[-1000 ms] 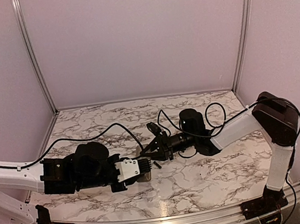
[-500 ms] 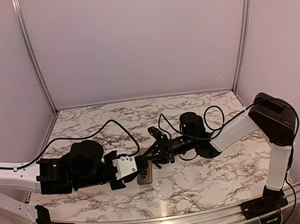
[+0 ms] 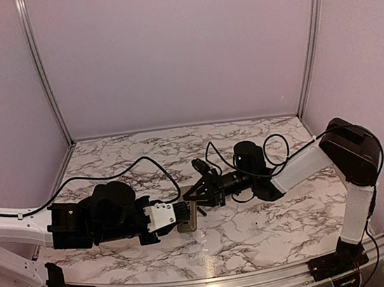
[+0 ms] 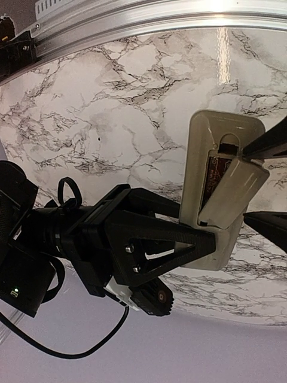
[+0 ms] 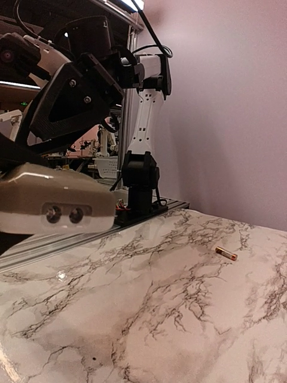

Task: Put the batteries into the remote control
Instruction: Remove the battery cover from the remote control, then pick up the battery from the center of the board.

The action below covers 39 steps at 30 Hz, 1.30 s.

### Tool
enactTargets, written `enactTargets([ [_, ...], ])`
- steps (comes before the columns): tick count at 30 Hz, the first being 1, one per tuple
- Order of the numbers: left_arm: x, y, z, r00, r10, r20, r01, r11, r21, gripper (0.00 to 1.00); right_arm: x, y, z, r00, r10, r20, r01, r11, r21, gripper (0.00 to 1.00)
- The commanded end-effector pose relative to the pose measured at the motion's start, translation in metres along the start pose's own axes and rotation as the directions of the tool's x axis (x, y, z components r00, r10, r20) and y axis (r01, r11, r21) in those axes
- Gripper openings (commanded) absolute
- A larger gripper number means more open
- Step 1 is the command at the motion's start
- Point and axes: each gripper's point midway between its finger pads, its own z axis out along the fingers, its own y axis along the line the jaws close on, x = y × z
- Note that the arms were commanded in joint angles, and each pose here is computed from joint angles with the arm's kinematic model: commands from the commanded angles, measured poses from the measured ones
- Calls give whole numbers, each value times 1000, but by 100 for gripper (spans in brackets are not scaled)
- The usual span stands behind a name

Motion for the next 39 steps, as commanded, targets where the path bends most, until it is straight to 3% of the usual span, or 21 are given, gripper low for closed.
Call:
enactTargets([
  [1,11,-2,6,999,1,-46,0,1000,9,31,4,27,-4,998,-52,-22,50,996,-72,0],
  [8,9,1,3,999,-7,-38,6,1000,-4,34,1,26,-8,999,-50,-10,49,996,-71,0],
  [15,-2,9,-3,998,-58,13,59,998,-32,49,-3,21,-12,999,-47,7,47,997,-66,0],
  [21,-5,14,-6,995,-96,30,97,994,-49,53,-5,15,-16,999,-40,28,41,997,-65,0],
  [25,0,27,-7,982,-188,30,190,977,-99,54,-10,6,-24,998,-32,60,35,998,-49,0],
  [32,22,65,-10,894,-448,28,442,870,-218,66,-24,-7,-44,992,-57,116,57,998,0,0],
  [39,46,98,-14,757,-651,51,634,713,-299,69,-34,-10,-62,978,-141,153,129,988,84,0],
])
